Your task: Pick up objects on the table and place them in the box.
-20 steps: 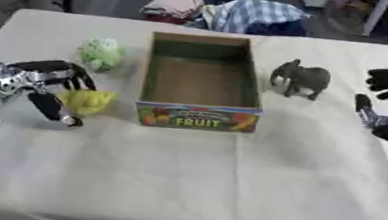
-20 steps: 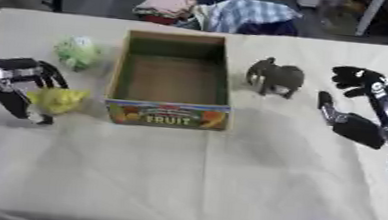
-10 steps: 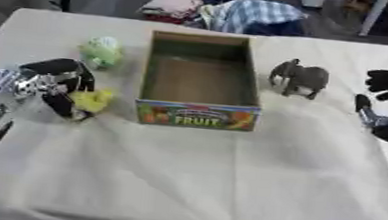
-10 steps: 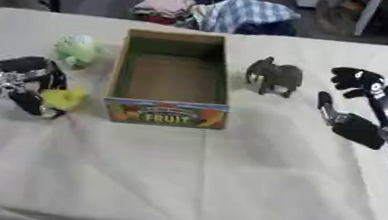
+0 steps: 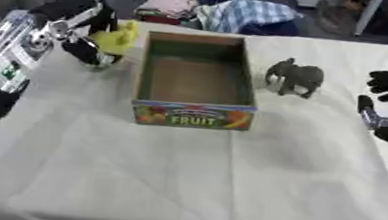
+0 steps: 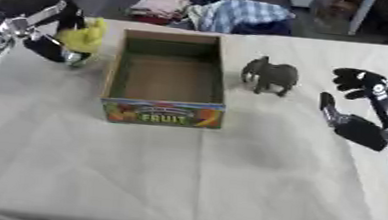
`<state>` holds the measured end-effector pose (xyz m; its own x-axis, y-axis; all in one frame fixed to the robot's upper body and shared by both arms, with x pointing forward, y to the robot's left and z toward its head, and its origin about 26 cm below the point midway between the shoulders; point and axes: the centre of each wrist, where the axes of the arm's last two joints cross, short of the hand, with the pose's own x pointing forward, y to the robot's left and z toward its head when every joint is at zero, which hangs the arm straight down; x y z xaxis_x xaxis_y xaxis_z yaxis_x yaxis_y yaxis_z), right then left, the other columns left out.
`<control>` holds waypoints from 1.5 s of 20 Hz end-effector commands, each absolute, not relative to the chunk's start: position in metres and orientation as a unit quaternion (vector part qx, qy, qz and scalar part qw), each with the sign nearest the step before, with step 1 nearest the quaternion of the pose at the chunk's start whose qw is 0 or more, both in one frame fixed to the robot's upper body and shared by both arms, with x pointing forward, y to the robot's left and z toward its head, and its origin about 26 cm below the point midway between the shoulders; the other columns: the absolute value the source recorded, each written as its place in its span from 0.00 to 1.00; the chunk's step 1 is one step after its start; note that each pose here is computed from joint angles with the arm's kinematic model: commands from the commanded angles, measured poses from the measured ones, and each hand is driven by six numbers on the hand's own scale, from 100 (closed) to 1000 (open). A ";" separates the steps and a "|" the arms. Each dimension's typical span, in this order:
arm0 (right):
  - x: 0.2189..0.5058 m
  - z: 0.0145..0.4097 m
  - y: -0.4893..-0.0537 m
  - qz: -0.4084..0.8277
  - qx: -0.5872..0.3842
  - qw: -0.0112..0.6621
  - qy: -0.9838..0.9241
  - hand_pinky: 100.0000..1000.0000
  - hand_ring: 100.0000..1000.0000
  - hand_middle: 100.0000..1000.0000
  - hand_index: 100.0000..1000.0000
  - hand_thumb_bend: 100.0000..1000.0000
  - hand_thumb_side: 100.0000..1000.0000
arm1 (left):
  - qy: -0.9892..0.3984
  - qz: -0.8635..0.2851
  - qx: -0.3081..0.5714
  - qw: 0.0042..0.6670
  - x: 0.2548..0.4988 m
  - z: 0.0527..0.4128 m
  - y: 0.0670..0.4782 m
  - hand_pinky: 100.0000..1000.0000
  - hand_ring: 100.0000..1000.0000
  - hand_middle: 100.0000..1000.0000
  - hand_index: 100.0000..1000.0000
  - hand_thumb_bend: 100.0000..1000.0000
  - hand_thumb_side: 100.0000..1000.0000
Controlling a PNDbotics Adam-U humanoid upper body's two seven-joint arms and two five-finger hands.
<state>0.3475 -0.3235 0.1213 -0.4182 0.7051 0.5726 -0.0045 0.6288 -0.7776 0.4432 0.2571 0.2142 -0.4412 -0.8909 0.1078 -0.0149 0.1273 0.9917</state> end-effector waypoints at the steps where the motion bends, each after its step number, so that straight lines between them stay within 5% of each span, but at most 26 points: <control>1: 0.351 0.132 -0.321 0.372 -0.228 0.473 -0.766 0.68 0.72 0.68 0.83 0.06 0.35 | -0.652 -0.542 0.368 0.382 0.455 0.219 0.240 0.57 0.31 0.26 0.41 0.33 0.00; 9: 0.355 0.134 -0.311 0.382 -0.210 0.466 -0.770 0.68 0.72 0.68 0.83 0.06 0.35 | -0.632 -0.555 0.369 0.395 0.479 0.167 0.205 0.59 0.37 0.32 0.46 0.37 0.00; 13: 0.355 0.134 -0.311 0.383 -0.207 0.466 -0.770 0.68 0.72 0.68 0.83 0.06 0.35 | -0.621 -0.583 0.348 0.391 0.480 0.149 0.198 0.70 0.63 0.62 0.71 0.54 0.04; 14: 0.355 0.133 -0.311 0.383 -0.208 0.467 -0.770 0.68 0.72 0.68 0.83 0.06 0.35 | -0.618 -0.593 0.339 0.390 0.480 0.148 0.198 0.76 0.72 0.73 0.78 0.62 0.12; 18: 0.354 0.131 -0.314 0.381 -0.211 0.471 -0.767 0.67 0.72 0.68 0.83 0.06 0.36 | -0.607 -0.624 0.305 0.386 0.477 0.160 0.204 0.82 0.83 0.87 0.91 0.76 0.24; 30: 0.350 0.125 -0.321 0.377 -0.218 0.482 -0.760 0.67 0.72 0.68 0.83 0.05 0.36 | -0.647 -0.533 0.396 0.376 0.443 0.251 0.280 0.80 0.75 0.78 0.84 0.78 0.26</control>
